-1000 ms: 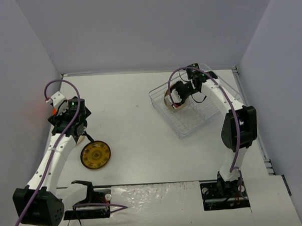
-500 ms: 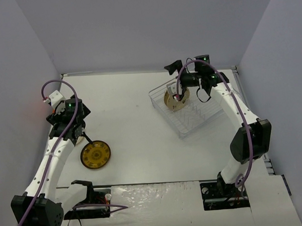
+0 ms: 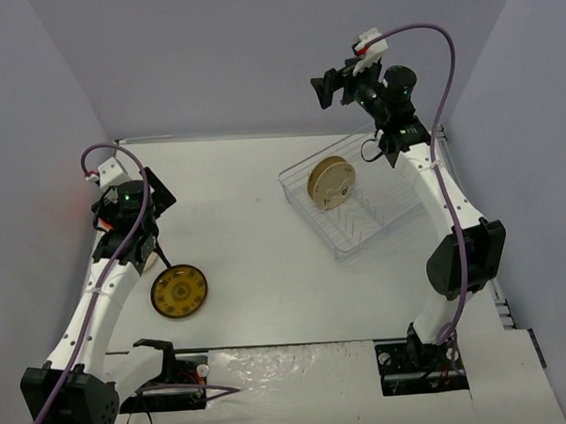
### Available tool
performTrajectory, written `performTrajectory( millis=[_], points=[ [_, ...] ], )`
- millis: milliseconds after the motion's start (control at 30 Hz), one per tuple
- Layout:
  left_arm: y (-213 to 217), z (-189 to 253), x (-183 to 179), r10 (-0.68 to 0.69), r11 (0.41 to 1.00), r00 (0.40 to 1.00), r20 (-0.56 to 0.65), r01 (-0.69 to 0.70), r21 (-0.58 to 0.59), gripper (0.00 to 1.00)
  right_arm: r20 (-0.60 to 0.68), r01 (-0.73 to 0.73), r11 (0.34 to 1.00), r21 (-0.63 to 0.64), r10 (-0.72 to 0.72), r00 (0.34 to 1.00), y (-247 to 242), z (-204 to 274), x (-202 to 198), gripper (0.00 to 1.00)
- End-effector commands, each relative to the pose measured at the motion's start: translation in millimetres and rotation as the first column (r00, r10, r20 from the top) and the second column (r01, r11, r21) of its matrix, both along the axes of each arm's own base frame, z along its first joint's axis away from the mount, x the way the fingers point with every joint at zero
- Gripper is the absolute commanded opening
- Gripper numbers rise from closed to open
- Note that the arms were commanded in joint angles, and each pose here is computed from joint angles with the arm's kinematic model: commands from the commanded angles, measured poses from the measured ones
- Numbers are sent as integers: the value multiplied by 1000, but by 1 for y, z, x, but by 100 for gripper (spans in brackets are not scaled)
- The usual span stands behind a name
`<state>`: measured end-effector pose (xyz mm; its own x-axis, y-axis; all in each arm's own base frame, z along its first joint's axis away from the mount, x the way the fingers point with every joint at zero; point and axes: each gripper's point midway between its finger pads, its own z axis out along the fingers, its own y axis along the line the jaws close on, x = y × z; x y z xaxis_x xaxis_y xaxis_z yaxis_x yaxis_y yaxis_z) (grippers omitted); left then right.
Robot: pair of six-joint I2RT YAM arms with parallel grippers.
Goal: Load the plates into the dish rack
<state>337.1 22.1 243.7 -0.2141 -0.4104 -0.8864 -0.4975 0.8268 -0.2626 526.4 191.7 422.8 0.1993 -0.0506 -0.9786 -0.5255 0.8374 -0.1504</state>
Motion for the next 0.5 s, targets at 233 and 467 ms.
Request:
performTrajectory(
  millis=[233, 467],
  points=[
    [-10, 12, 17, -68, 998, 996, 58, 68, -4, 97, -225, -268, 882, 386, 372, 900, 76, -6, -24, 100],
    [15, -8, -19, 74, 997, 997, -13, -74, 18, 97, -364, -333, 863, 380, 471, 804, 174, -74, -64, 100]
  ],
)
